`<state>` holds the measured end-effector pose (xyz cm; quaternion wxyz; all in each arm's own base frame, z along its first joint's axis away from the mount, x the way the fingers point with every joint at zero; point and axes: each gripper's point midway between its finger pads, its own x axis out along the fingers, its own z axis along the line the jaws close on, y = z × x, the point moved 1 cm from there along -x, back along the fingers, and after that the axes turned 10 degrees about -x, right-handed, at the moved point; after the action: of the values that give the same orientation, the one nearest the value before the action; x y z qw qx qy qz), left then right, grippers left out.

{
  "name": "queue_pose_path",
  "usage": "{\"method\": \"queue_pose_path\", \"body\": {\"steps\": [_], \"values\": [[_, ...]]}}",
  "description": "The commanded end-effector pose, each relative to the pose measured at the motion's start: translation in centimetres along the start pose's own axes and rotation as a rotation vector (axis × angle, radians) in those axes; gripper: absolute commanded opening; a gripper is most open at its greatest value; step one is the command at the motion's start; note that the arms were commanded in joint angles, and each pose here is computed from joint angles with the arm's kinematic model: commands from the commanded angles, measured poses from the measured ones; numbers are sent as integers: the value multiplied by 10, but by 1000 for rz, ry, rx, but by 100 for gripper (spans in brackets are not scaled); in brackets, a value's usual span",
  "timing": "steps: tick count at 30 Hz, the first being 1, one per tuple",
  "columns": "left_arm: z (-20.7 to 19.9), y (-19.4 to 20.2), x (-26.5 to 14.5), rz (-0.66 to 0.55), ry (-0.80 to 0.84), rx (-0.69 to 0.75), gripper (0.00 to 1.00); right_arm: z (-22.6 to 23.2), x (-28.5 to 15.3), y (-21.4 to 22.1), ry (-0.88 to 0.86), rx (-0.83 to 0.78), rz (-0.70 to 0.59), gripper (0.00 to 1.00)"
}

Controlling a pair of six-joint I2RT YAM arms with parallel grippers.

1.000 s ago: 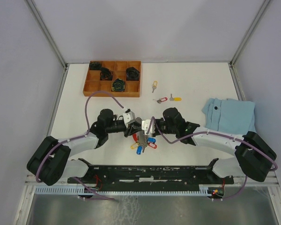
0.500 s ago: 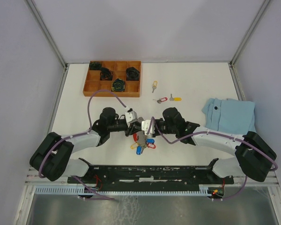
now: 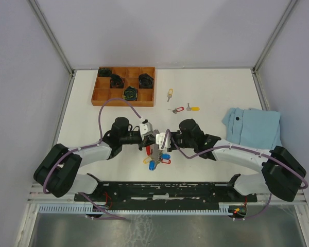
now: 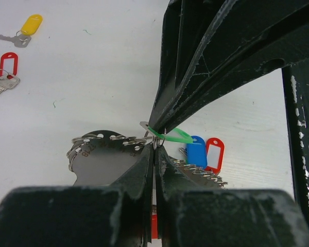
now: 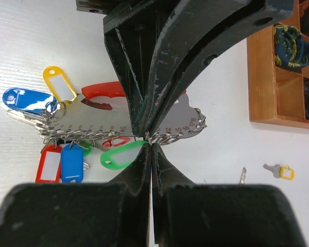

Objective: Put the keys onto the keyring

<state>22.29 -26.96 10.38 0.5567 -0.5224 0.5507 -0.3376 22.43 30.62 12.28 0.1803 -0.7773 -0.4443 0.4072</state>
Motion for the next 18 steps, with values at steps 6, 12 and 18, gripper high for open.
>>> {"method": "queue_pose_path", "body": {"steps": [6, 12, 18], "values": [[1, -22, -3, -48, -13, 61, 3, -10, -15, 5, 105, 15, 41, 1], [-1, -27, -6, -80, -27, 55, 3, -3, -16, 14, 122, 57, 60, 1], [0, -35, -8, -106, -47, 43, 3, 7, -6, 16, 106, 89, 31, 1]]}}
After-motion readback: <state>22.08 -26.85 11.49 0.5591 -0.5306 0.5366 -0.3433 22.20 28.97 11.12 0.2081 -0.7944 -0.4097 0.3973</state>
